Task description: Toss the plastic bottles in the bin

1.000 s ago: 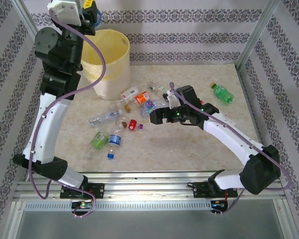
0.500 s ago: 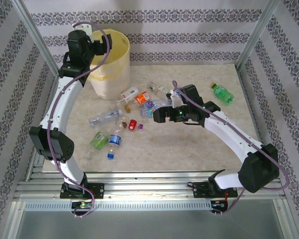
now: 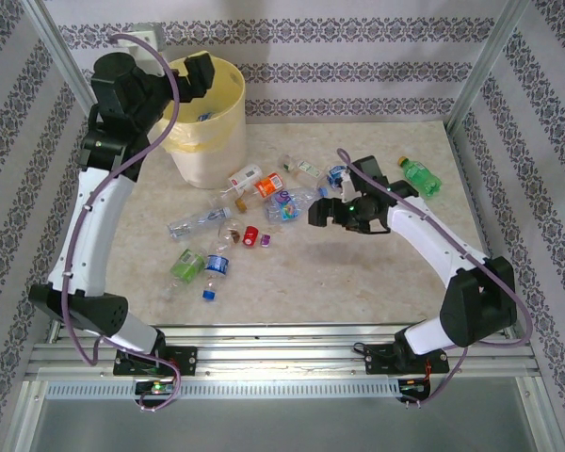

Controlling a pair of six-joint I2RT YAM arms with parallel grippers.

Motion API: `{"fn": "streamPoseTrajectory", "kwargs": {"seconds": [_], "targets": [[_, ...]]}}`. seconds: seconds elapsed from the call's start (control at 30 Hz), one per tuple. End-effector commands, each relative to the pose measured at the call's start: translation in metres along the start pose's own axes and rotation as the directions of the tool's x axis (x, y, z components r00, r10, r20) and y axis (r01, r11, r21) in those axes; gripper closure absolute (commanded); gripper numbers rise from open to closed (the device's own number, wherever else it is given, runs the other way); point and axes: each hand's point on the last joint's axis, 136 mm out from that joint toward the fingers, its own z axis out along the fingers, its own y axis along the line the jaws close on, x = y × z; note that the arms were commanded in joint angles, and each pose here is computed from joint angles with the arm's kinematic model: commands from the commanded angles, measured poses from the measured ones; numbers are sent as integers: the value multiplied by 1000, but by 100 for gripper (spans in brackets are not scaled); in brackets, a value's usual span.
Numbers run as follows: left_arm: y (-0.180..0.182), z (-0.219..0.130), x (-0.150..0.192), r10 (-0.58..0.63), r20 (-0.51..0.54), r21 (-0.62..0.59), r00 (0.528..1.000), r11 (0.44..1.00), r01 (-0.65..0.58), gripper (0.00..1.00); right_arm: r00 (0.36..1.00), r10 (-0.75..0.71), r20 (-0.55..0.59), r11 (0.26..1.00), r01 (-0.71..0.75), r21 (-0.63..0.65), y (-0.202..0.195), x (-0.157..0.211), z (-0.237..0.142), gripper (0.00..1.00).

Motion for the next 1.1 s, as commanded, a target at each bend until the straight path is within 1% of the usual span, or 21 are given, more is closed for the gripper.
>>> {"fn": "streamPoseTrajectory", "kwargs": {"seconds": [0.0,0.1,0.3,0.43,0.53,0.63,0.73,0.83,0.97,1.07], "targets": [[-40,-13,12,37,-62,114,997,993,-30,0,1000,7,11,992,-8,123,-27,-9,-14,2],[-65,-22,24,57,-100,177,993,983,-39,0,1000,16,25,985,-20,174,-46,-19,-19,2],[-96,-37,50,115,-166,263,979,962,-69,0,1000,-8,22,986,4,167,-68,-39,-21,5],[-113,-45,63,128,-204,313,971,948,-59,0,999,-43,-4,985,43,166,-77,-51,-15,8],[-125,-54,68,136,-204,354,969,933,-56,0,997,-65,-28,981,69,182,-87,-57,-5,10],[-137,-64,68,134,-204,404,970,914,-42,0,996,-78,-46,976,86,202,-98,-63,5,14],[-144,-71,67,142,-211,425,967,904,-40,0,991,-97,-89,970,114,216,-106,-66,17,16],[-145,-77,66,143,-220,427,965,904,-36,0,985,-117,-126,965,143,220,-111,-69,27,22],[-142,-83,64,168,-232,417,958,907,-58,0,979,-134,-156,949,172,263,-123,-76,34,23],[-140,-87,59,183,-235,412,955,908,-72,0,974,-143,-174,944,187,272,-128,-78,39,24]]}}
